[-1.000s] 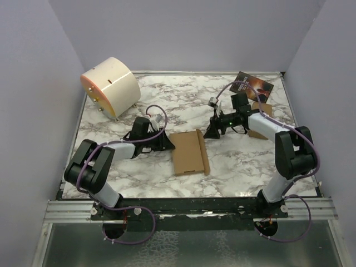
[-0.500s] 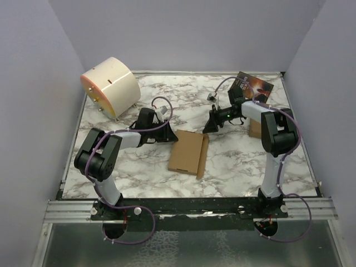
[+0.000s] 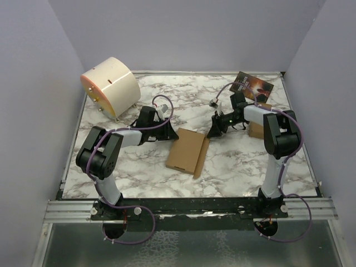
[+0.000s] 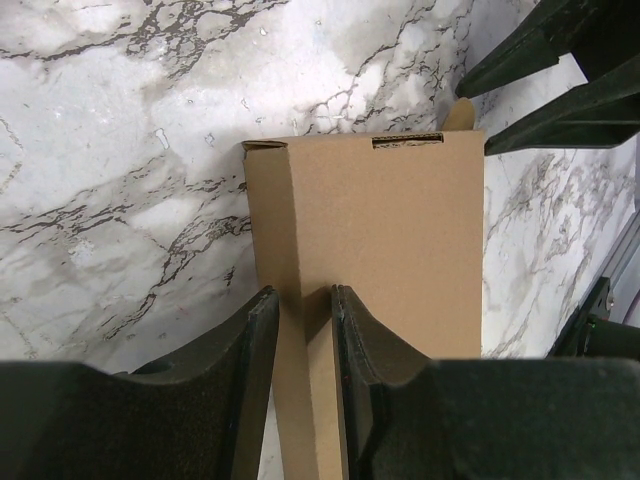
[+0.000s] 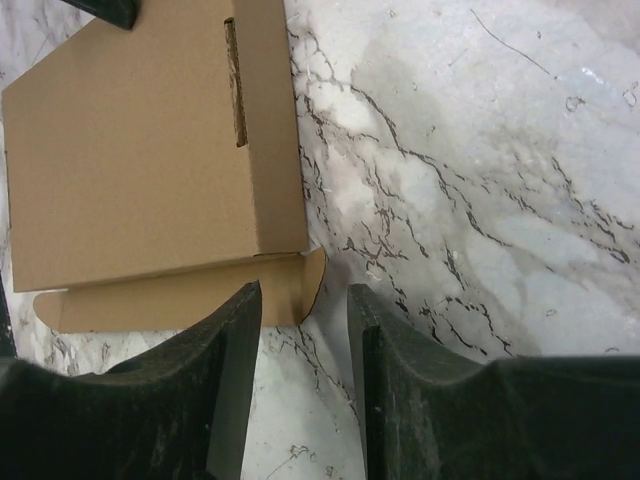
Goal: Fold the paper box
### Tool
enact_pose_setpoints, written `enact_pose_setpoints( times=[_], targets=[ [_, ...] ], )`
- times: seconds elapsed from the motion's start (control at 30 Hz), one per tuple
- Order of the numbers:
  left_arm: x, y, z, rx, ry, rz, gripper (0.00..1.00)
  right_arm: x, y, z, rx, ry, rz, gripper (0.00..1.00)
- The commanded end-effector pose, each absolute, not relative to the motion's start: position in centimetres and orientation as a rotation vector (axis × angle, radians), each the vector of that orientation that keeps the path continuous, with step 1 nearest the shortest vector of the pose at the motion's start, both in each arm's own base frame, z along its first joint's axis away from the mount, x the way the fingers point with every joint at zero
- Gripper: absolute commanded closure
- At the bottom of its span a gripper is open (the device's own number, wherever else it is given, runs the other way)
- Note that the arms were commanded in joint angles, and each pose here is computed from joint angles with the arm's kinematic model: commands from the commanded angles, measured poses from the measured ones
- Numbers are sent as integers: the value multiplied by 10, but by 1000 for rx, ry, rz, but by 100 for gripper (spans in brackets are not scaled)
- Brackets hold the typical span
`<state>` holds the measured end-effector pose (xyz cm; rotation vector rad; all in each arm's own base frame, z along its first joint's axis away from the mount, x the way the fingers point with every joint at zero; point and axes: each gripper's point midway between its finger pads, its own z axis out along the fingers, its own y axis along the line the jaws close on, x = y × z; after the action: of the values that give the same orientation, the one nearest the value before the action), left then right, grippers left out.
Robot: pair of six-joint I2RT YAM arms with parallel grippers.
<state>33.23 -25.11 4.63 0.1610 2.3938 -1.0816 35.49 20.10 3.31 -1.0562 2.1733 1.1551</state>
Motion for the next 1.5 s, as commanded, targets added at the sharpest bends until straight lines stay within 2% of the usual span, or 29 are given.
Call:
enact_pose_setpoints(
  times=[0.0,0.37,0.67,1.17,1.2,1.33,1.47],
  targets=[
    [331,-247,41,163,2406,-1064,69,363,197,34,-1071,2156,1087,63],
    [332,-248,41,160,2403,-1075,69,358,202,42,-1109,2074,1131,88],
    [333,-248,41,157,2403,-1077,69,350,202,51,-1170,1989,1109,94],
    [333,-251,42,146,2401,-1106,69,350,202,49,-1183,2024,985,96],
    [333,-251,43,145,2400,-1107,69,352,201,48,-1173,2041,977,94],
    [333,-250,43,144,2398,-1110,69,357,198,49,-1130,2069,965,77],
    [332,-250,43,146,2396,-1115,69,358,195,49,-1117,2074,972,72]
  ],
)
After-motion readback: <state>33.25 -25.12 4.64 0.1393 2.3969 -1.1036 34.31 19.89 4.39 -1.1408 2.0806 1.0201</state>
